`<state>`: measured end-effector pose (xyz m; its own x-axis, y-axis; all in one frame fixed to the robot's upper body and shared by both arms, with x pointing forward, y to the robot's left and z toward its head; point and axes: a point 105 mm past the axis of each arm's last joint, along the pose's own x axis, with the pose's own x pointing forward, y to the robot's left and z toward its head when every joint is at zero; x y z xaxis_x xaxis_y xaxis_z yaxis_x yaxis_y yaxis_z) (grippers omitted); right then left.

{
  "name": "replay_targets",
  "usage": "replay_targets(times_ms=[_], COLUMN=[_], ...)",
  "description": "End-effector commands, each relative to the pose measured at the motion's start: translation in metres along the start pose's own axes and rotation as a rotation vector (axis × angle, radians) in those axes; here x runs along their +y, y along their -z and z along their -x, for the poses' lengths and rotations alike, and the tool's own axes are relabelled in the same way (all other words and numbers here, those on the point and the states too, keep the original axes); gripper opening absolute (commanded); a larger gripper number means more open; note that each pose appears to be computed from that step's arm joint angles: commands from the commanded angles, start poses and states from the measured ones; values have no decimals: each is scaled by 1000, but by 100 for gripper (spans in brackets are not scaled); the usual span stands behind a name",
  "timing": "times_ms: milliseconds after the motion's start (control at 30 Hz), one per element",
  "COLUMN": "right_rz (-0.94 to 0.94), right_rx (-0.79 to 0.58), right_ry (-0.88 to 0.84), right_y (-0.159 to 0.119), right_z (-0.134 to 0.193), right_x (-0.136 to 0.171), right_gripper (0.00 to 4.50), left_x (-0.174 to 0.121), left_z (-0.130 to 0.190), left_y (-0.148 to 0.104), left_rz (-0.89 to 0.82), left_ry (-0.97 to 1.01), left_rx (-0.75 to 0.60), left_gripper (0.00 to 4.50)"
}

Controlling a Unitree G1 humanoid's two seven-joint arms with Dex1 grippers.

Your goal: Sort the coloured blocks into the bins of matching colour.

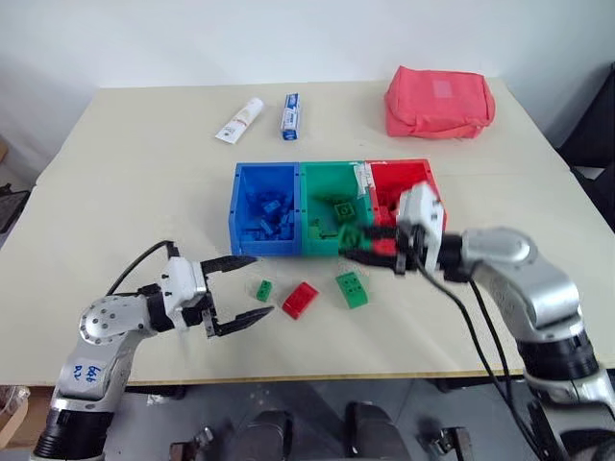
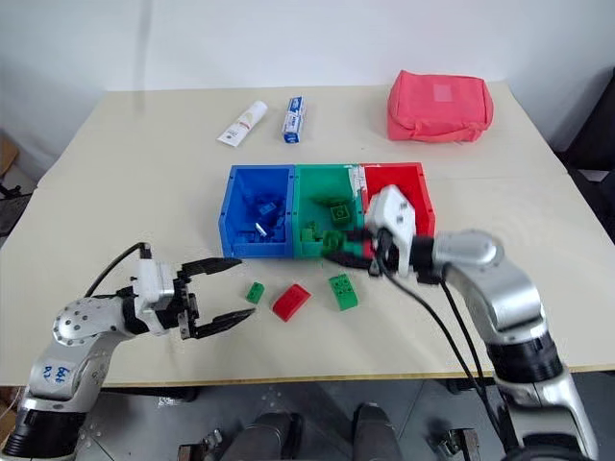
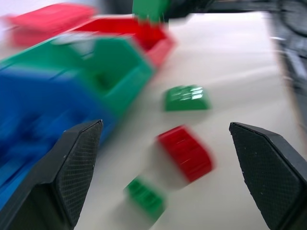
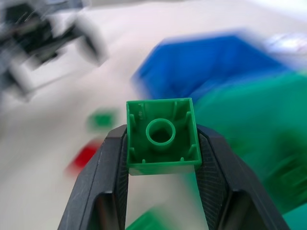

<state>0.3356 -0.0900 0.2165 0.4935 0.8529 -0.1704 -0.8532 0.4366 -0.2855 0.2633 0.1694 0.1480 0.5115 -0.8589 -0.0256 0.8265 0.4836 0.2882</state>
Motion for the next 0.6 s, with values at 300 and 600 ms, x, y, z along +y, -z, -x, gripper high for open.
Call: replay_targets(times_ms=[300, 600], right_rz=[42, 72], right_rx=[8, 11], right_ry=[220, 140], right_y=[-4, 18], right_z=[-18, 41], right_x=[-47, -16], right_gripper=[351, 446], left_x=[15, 19], left_z=[11, 5], left_y=[-12, -7], left_rz=[-21, -44], left_ry=[-78, 16], left_rx=[-28, 9], left_gripper=[450, 450])
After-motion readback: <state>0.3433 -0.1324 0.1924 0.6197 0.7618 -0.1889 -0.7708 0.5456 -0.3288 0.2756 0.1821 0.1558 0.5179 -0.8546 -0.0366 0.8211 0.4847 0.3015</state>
